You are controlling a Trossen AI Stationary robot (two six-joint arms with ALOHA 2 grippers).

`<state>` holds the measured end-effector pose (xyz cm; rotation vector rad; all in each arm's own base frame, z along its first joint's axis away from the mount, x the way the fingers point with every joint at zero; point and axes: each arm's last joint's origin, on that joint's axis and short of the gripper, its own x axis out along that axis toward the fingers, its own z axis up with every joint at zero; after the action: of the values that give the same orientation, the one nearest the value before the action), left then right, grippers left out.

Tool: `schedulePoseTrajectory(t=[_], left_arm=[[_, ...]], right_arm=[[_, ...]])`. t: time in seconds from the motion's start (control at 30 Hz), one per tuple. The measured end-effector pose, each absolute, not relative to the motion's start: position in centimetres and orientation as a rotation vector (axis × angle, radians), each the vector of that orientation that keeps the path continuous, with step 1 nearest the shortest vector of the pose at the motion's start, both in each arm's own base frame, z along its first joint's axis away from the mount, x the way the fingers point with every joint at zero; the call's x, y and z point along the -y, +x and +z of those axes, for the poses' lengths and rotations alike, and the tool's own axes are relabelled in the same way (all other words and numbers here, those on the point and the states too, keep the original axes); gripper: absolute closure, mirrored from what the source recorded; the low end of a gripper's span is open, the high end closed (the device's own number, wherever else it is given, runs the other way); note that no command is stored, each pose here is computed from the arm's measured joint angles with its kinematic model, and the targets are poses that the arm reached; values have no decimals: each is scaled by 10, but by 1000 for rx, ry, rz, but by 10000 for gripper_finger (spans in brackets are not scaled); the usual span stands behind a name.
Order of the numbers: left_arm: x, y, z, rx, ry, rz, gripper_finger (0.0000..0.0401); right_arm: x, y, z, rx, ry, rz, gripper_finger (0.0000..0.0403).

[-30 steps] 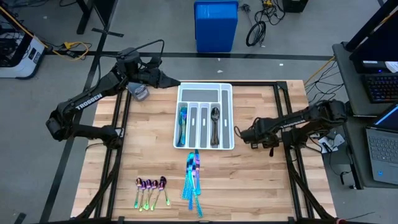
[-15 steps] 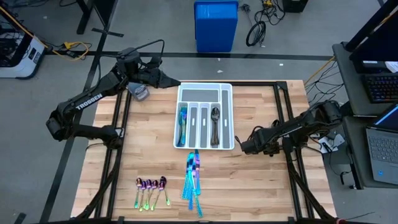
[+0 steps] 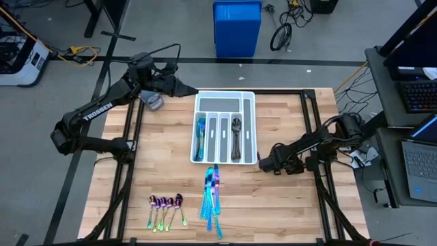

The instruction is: Sort silverware

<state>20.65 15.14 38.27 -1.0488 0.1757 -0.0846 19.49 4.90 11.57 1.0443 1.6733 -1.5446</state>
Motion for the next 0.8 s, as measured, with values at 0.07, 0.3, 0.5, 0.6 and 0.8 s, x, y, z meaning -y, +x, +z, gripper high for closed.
schedulePoseTrajectory(t=[0.07,0.3,0.5,0.6,0.8], left_arm=[[-151,207,383,-175,-1049,-84,123],[-151,207,383,-174,-1047,-86,123],[-151,207,383,-170,-1043,-88,123],[-151,207,383,-170,-1044,-87,123],[-152,207,385,-156,-1051,-94,123]], right_arm=[[-49,198,119,-1650,1042,-1511,402],[-51,210,128,-1605,1068,-1417,402],[-52,215,137,-1671,996,-1311,403],[-53,212,146,-1732,931,-1296,403],[-57,199,161,-1784,831,-1334,403]])
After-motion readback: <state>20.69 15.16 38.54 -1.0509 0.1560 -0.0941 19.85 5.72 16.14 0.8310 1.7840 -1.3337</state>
